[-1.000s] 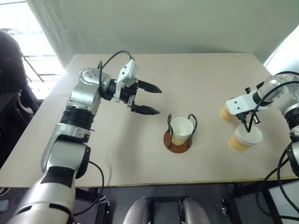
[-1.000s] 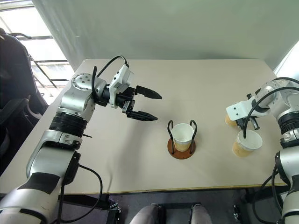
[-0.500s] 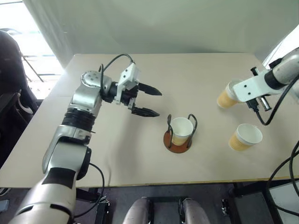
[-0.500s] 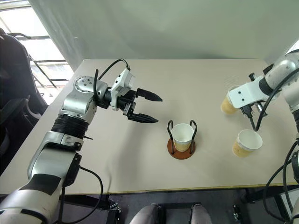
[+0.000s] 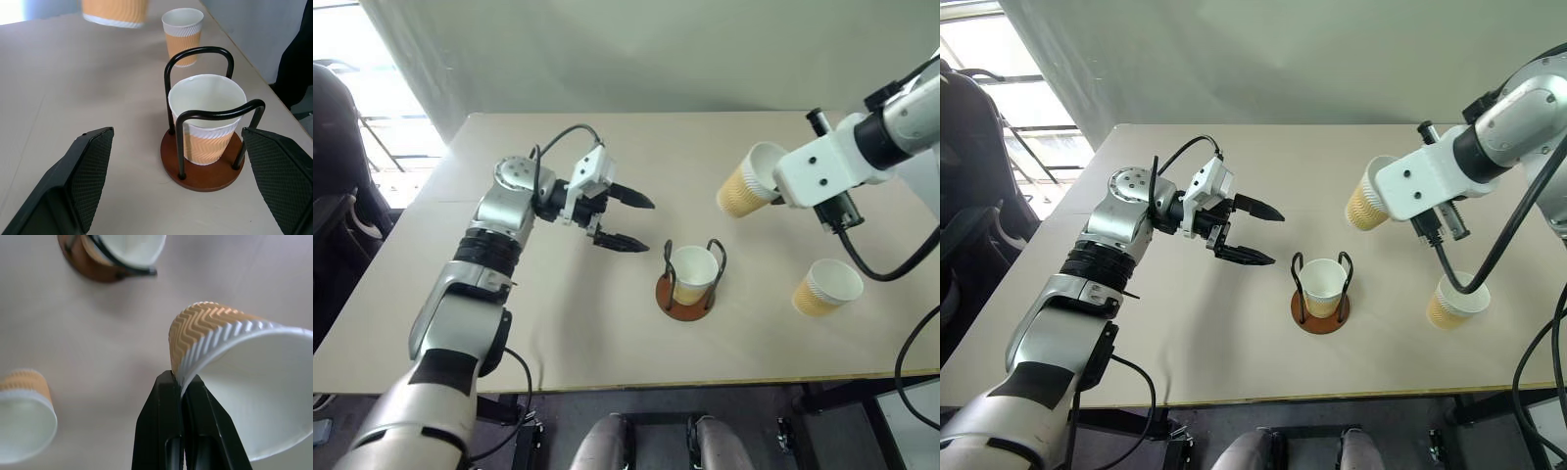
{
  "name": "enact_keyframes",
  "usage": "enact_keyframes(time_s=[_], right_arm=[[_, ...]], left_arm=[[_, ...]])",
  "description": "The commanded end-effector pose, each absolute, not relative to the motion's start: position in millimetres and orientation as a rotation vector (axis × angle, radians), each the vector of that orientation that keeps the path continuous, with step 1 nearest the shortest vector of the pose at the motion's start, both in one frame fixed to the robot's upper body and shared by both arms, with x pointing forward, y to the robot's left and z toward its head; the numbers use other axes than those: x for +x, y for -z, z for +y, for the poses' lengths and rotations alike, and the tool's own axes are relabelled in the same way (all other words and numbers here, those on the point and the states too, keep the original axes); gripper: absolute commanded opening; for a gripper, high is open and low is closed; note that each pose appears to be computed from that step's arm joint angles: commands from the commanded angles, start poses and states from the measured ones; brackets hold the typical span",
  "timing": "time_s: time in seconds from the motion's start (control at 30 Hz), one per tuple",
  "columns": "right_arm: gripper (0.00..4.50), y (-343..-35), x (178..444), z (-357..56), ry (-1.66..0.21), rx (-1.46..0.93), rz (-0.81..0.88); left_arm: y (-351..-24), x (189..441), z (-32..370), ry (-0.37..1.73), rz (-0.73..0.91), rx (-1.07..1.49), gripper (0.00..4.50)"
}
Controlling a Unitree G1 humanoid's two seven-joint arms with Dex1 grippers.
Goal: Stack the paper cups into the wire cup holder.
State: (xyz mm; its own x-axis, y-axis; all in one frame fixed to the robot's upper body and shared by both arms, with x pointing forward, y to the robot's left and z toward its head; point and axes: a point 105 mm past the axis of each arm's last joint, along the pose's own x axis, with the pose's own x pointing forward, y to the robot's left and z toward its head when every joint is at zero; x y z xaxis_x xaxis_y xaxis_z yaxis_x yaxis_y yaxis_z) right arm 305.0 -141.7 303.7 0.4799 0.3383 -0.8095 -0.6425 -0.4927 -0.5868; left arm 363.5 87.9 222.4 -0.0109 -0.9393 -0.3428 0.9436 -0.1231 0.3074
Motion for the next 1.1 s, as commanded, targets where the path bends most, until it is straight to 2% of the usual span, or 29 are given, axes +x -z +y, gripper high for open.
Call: enact_keyframes(time_s=[0.03, 0.47, 1.1], right_arm=[[0.01, -315, 292, -129, -1.241, -1.699, 0.212], [0.01, -305, 283, -126, -1.32, -1.617, 0.271], [0.01, -294, 280, -99, -1.403, -1.586, 0.228]], left_arm=[[-233, 358, 90, 1.646, -0.028, 0.574, 4.5], [-229, 341, 107, 1.721, 0.037, 0.638, 4.5], [-231, 339, 106, 1.742, 0.046, 0.643, 4.5]])
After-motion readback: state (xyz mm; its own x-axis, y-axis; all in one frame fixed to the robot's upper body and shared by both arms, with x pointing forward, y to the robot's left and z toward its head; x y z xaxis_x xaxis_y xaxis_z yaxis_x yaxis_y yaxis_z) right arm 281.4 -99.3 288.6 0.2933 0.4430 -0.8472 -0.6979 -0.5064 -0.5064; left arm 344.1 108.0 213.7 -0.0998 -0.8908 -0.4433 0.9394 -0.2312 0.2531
